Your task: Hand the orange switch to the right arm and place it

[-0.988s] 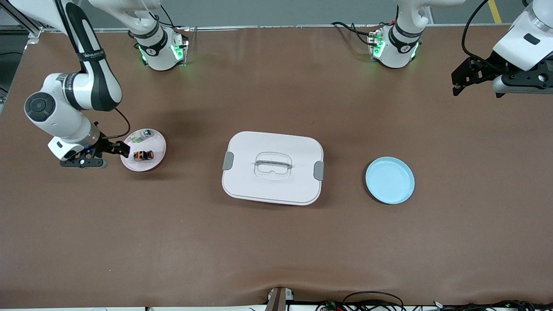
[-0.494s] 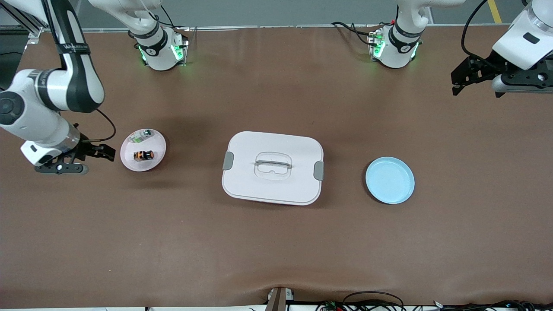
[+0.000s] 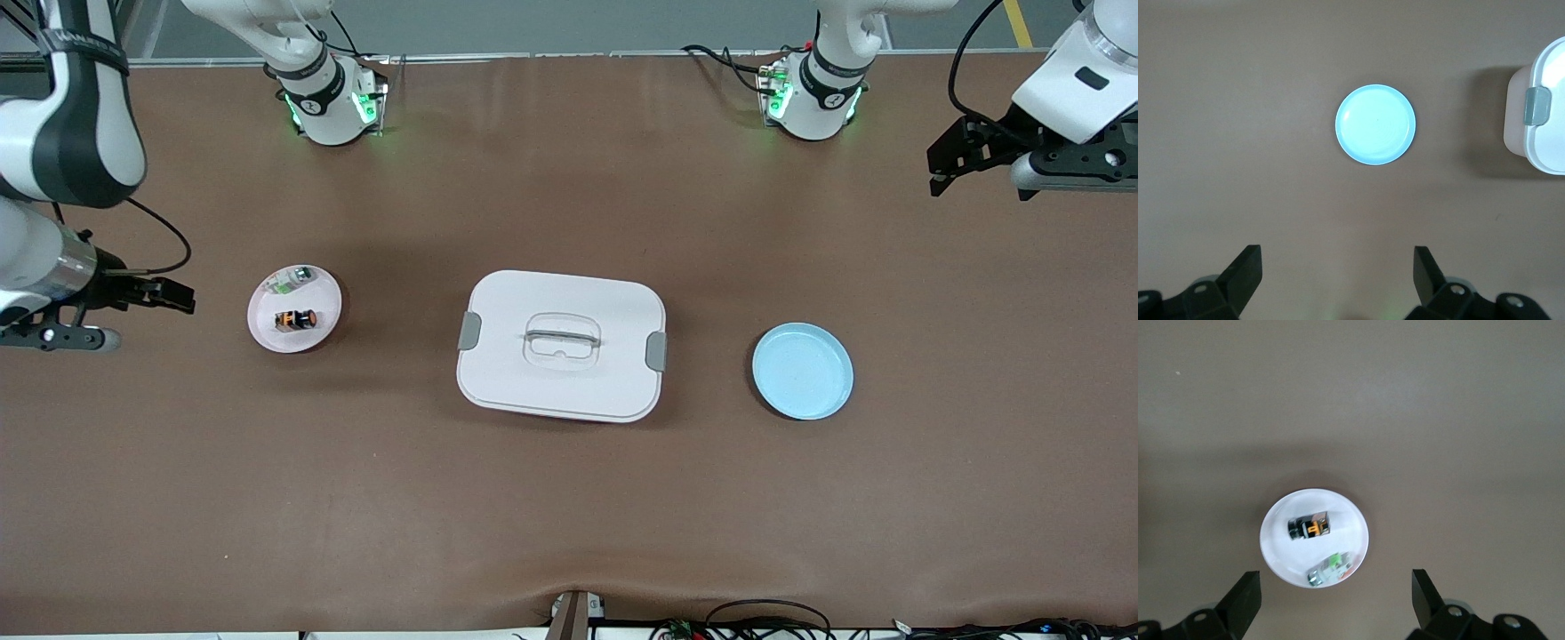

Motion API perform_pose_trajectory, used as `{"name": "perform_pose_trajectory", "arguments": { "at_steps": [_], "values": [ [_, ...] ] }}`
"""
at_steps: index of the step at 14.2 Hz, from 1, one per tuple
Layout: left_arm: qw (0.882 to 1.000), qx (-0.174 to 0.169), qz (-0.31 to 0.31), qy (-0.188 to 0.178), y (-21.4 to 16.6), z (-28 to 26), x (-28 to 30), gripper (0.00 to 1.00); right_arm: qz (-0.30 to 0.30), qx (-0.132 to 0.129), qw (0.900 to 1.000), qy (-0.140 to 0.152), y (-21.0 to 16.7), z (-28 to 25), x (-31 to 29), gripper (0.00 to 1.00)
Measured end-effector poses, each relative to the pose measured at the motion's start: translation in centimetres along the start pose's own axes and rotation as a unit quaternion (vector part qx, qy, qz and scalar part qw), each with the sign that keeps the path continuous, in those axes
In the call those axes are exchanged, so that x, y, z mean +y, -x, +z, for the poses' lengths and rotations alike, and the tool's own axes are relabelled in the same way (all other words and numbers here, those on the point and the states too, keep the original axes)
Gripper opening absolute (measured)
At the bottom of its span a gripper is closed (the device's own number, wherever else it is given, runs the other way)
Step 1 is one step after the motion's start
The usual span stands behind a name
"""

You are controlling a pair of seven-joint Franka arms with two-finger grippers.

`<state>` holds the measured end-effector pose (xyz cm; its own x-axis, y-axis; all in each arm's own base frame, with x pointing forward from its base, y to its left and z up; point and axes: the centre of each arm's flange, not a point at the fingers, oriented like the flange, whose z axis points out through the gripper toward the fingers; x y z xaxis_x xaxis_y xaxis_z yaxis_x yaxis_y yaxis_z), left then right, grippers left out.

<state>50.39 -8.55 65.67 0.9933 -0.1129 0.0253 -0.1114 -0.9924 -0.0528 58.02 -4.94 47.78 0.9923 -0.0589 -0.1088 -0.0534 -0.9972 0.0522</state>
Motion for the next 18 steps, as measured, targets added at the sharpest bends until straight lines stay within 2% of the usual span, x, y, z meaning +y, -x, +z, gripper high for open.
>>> {"name": "perform_pose_trajectory", "arguments": {
  "at_steps": [5,13,18],
  "values": [
    [1.000,0.000,0.001,0.001,0.0,0.0,0.1,1.00,0.038,-0.001,0.999,-0.022,1.0,-5.5,0.1,1.00],
    [1.000,0.002,0.002,0.012,0.0,-0.2,0.3,1.00,0.049,0.055,0.997,-0.033,5.8,-13.5,0.5,1.00],
    [1.000,0.008,0.000,0.013,0.0,-0.8,0.2,1.00,0.025,0.064,0.997,-0.033,6.2,-14.0,1.3,1.00]
  ]
}}
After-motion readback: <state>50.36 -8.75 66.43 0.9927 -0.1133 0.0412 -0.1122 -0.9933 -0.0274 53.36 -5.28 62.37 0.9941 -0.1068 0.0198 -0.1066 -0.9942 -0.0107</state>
